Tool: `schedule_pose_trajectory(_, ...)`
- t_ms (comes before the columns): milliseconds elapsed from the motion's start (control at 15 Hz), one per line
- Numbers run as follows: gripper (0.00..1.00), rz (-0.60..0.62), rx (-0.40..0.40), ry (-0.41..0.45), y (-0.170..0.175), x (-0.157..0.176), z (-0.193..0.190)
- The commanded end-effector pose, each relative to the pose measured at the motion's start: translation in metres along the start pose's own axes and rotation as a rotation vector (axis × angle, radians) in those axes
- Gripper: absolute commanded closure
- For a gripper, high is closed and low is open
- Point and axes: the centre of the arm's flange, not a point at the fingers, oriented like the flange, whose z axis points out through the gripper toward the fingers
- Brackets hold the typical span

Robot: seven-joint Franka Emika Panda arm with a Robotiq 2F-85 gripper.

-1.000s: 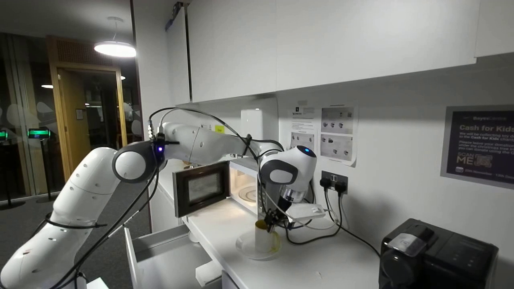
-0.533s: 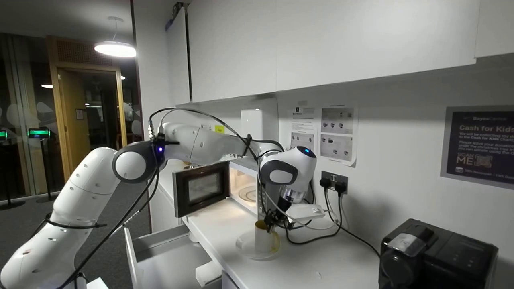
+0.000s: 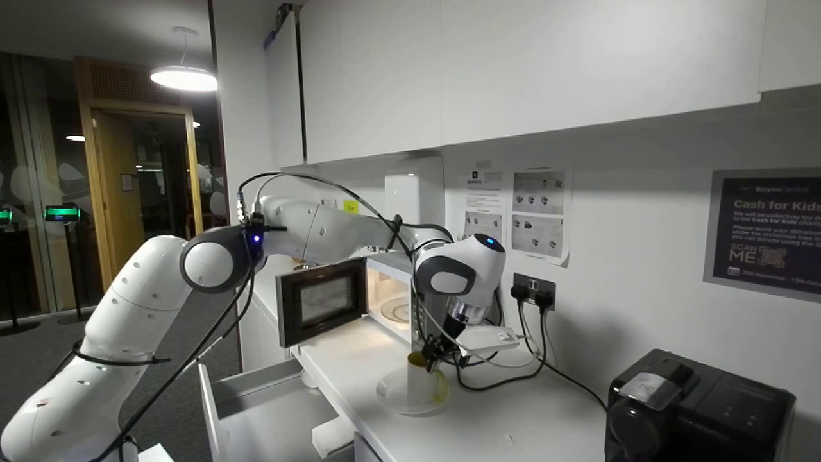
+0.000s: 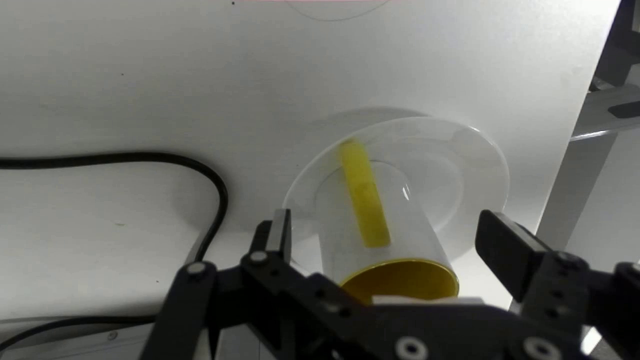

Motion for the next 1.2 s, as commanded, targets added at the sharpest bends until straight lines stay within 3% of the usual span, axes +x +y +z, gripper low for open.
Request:
schedule_pose_trajectory(0, 0.0, -0.008, -0.022, 0.014, 0.004, -0.001, 0.003)
schedule_pose_trajectory(800, 0.0, -0.026, -0.031, 0.163, 0.021, 0.002, 0.022)
schedule_pose_trajectory(1133, 0.0, -0.075, -0.02, 0.167, 0.03, 0.0, 0.023)
